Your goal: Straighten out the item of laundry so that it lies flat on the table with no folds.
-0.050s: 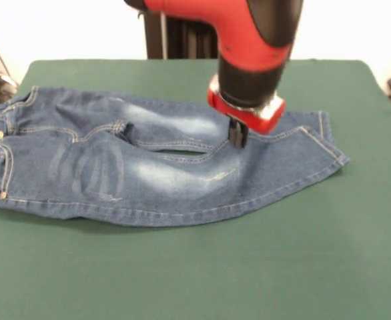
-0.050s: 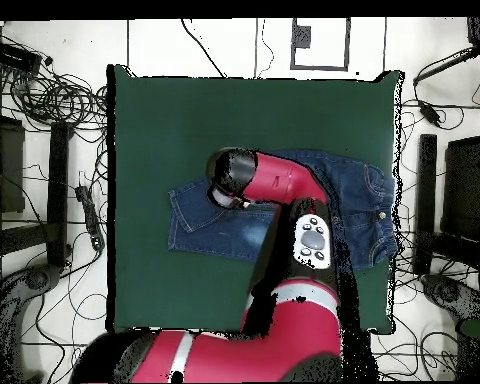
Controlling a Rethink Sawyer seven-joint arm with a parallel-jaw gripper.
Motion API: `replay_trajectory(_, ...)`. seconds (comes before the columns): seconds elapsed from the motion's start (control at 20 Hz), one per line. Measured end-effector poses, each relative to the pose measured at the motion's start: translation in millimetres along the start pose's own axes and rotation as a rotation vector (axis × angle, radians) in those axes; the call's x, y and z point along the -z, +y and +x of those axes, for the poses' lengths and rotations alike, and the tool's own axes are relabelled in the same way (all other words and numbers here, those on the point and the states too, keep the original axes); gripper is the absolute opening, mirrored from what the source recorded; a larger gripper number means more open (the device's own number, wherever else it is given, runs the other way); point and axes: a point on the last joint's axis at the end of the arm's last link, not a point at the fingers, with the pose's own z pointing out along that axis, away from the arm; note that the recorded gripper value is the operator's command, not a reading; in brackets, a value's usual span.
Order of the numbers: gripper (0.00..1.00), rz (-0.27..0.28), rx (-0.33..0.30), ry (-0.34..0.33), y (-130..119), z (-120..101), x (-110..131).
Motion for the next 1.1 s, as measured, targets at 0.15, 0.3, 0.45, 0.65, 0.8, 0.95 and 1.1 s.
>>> replay_trajectory(0.15,0.00,0.018,-0.009,0.021,6.9,11.5,-20.9)
replay_trajectory(0.3,0.00,0.035,-0.008,0.031,7.5,18.4,-34.8)
replay_trajectory(0.45,0.00,0.041,-0.014,0.039,3.0,17.4,-42.5)
replay_trajectory(0.65,0.00,0.031,-0.039,0.031,-9.2,5.4,-43.1)
replay_trajectory(0.8,0.00,0.022,-0.059,0.023,-20.0,-2.3,-42.9)
replay_trajectory(0.95,0.00,0.008,-0.092,0.005,-40.6,-17.8,-35.4)
replay_trajectory(1.1,0.00,0.006,-0.109,-0.005,-55.4,-26.6,-26.1)
